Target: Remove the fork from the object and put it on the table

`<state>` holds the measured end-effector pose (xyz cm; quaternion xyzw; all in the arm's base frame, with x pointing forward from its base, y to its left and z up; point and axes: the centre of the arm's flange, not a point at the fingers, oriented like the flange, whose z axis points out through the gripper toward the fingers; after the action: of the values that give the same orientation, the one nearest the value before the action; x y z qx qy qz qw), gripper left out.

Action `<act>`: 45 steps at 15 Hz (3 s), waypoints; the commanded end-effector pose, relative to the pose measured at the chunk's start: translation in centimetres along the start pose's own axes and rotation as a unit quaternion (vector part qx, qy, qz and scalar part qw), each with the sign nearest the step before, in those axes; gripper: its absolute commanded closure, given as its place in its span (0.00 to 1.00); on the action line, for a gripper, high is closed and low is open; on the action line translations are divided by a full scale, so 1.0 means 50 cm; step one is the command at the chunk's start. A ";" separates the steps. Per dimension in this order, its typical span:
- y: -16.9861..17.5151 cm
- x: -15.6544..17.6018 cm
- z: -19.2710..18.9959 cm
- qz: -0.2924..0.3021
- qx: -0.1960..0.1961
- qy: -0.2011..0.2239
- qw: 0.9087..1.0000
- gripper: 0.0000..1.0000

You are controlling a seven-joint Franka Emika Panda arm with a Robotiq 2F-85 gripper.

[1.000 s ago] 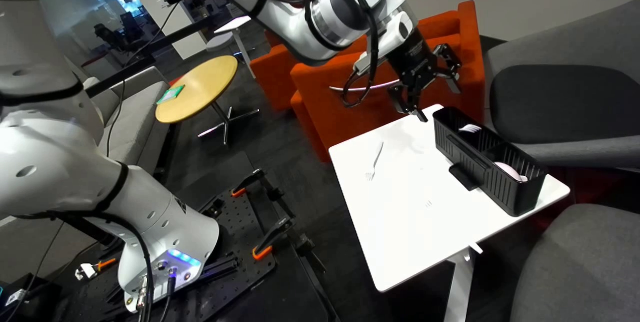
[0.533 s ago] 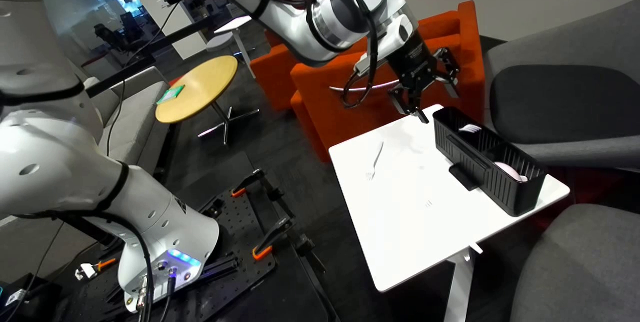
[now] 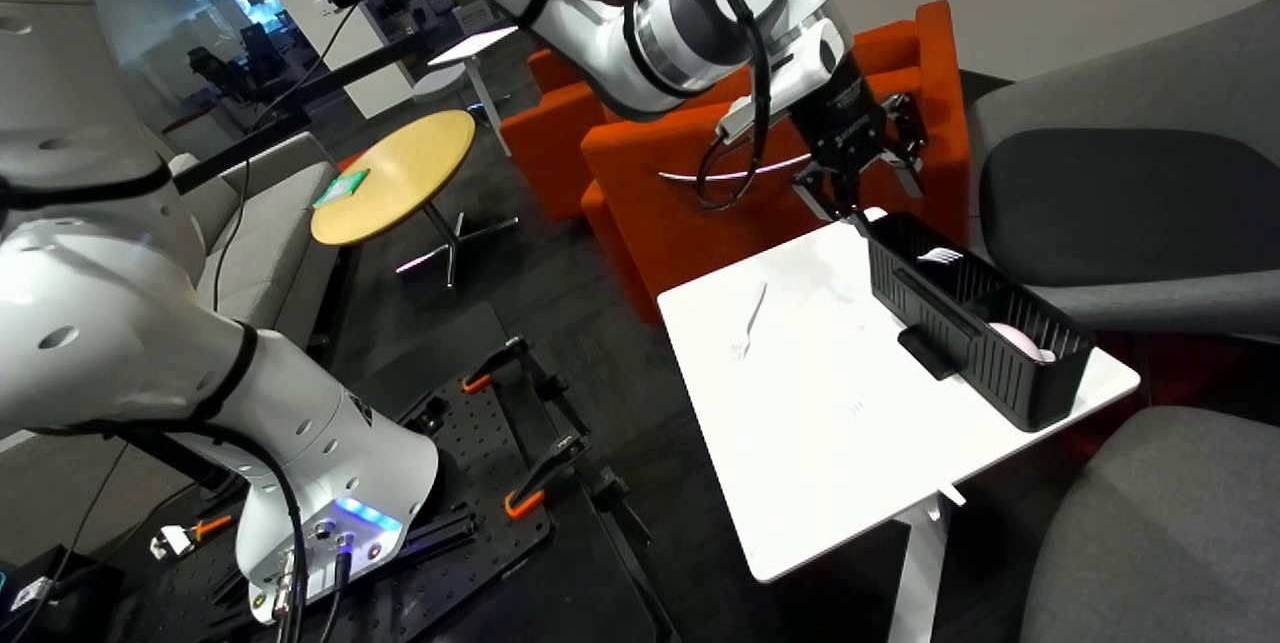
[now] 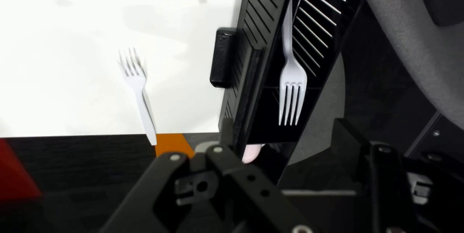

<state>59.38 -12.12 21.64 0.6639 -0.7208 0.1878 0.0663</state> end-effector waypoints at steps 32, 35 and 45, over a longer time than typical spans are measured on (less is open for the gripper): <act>-0.081 -0.051 0.138 -0.043 -0.021 -0.019 0.999 0.74; -0.079 -0.052 0.149 -0.051 -0.030 -0.021 0.998 0.73; -0.097 -0.051 0.182 -0.055 -0.042 -0.012 0.998 0.81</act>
<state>64.73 -12.81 13.50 0.7000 -0.6933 0.1493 0.0835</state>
